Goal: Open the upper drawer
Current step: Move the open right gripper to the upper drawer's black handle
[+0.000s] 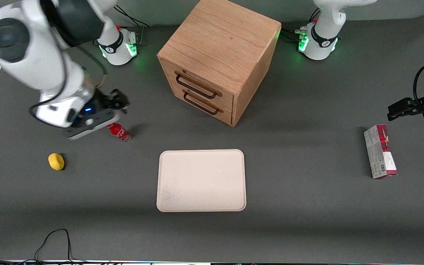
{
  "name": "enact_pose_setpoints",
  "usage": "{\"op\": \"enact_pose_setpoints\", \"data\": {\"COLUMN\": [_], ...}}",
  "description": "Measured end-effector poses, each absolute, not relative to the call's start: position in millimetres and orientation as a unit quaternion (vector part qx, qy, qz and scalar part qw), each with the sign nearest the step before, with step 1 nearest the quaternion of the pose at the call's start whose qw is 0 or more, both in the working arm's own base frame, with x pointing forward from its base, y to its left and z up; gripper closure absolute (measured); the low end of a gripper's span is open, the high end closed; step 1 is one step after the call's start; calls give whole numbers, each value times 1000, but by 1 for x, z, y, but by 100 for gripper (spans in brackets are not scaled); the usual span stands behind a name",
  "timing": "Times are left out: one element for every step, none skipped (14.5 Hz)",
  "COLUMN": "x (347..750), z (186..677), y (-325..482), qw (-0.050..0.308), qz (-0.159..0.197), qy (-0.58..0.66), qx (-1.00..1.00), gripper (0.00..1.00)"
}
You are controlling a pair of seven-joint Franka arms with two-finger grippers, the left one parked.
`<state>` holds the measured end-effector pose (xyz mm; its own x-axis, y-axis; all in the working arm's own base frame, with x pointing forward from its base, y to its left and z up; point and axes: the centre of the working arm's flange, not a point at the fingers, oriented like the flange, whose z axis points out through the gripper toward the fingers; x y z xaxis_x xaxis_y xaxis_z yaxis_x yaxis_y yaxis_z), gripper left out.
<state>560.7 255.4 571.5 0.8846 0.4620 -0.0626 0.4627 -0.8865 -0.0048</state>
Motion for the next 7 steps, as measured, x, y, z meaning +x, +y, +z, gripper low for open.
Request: {"op": "enact_pose_setpoints", "data": {"x": [549,537,525,516,510,506,502], "z": [569,567,565,564,562,560,559], "y": [281,305,326,342,352,359,365], "qw": [6,7,7,8,7,4,0], "qz": [-33,-34,-36,-38,-39,-41,-43], "qy": [263,291,323,352,372,386,398], "qx": [964,956,946,935,927,921,916], "gripper": [0,0,0,0,0,0,0]}}
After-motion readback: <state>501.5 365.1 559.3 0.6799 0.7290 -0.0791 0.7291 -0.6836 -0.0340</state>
